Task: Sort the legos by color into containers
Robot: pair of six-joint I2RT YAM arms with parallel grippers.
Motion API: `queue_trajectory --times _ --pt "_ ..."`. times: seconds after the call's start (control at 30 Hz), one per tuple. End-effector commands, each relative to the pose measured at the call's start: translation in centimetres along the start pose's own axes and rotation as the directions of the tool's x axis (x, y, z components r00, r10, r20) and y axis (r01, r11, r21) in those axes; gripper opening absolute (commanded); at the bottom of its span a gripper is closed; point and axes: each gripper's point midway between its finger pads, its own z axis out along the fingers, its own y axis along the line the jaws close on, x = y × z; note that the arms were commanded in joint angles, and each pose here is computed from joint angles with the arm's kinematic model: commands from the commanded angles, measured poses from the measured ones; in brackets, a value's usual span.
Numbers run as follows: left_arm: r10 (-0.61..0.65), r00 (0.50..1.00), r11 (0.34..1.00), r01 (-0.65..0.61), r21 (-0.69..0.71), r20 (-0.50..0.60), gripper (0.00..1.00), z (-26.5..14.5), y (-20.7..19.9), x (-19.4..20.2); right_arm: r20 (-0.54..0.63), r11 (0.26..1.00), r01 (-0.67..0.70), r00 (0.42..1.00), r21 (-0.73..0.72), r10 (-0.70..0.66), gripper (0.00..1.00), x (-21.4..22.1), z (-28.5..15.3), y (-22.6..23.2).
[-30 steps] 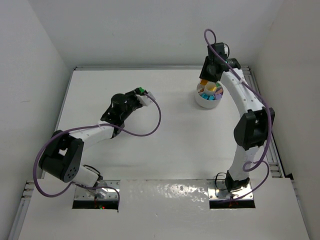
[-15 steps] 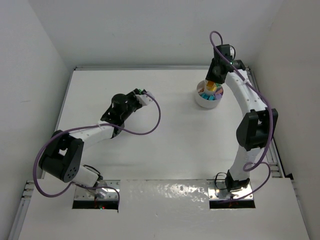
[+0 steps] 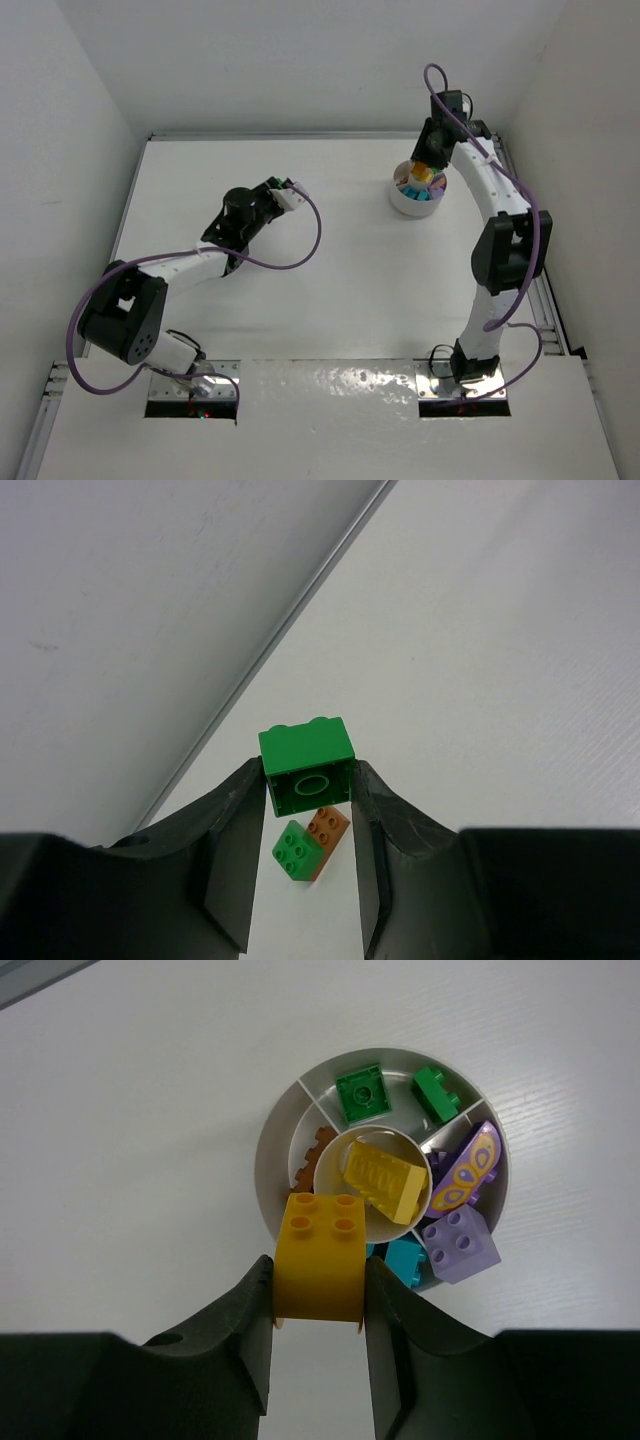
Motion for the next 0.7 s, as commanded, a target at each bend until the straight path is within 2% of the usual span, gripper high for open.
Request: queue_trajectory --times 0.0,0.67 --pt "-0.013 0.998 0.998 0.017 -0.054 0.067 0.0 -0.1 1.9 -2.6 0.02 0.998 -0.052 0.998 -0.037 0.052 0.0 -1.5 0.3 0.6" --pt "-0.006 0.998 0.996 0.011 -0.084 0.058 0.0 -0.4 2.4 -2.4 -0.074 0.983 -0.174 0.983 -0.056 0.17 0.0 0.4 1.3 -0.5"
